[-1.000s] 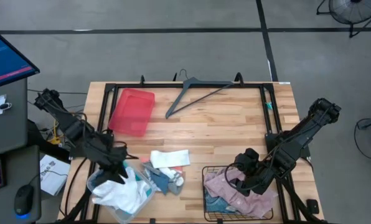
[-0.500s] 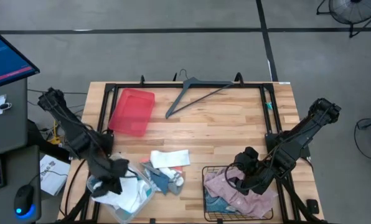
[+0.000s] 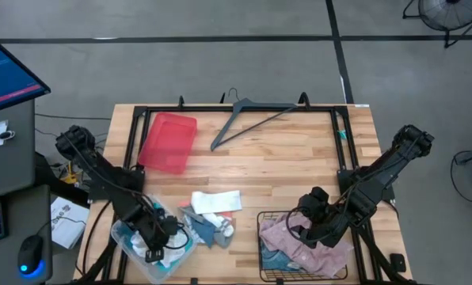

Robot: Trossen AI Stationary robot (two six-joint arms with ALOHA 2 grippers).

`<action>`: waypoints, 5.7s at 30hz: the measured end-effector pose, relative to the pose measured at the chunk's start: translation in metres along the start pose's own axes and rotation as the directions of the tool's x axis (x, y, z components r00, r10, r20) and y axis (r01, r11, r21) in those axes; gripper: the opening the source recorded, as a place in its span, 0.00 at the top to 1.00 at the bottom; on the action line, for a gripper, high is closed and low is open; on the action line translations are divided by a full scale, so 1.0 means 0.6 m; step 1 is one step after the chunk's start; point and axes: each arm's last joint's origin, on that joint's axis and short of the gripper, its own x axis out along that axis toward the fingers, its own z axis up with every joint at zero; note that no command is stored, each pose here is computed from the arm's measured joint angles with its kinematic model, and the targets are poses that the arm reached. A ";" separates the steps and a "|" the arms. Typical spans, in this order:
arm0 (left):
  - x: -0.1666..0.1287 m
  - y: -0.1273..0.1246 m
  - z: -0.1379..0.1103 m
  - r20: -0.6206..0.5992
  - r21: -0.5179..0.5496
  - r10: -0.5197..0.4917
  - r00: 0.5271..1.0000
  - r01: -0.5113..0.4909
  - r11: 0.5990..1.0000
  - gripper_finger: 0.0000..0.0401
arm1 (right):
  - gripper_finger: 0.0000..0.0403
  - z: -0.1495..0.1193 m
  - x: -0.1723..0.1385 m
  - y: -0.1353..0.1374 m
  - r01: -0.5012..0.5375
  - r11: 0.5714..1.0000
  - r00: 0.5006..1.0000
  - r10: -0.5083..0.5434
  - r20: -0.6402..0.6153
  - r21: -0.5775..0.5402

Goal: Pick & Place Cloths
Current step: Put the white shorts into the transparent bin, then put the white sock into the red bin, then put the orange and gray sock into the red bin

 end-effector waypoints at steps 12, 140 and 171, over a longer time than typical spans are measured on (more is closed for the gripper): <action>-0.087 0.002 -0.009 0.121 0.032 -0.218 0.968 0.216 0.976 0.83 | 0.10 0.000 0.000 0.000 0.000 1.000 1.000 0.000 0.000 -0.004; -0.155 0.345 0.021 0.553 -0.805 0.833 0.018 -0.244 0.540 1.00 | 0.10 0.001 0.000 0.000 0.020 1.000 0.999 -0.019 0.043 -0.011; -0.137 0.282 0.048 0.926 -0.040 0.065 0.371 -0.076 0.996 0.56 | 0.10 0.002 0.000 0.000 0.019 1.000 0.999 -0.018 0.044 -0.018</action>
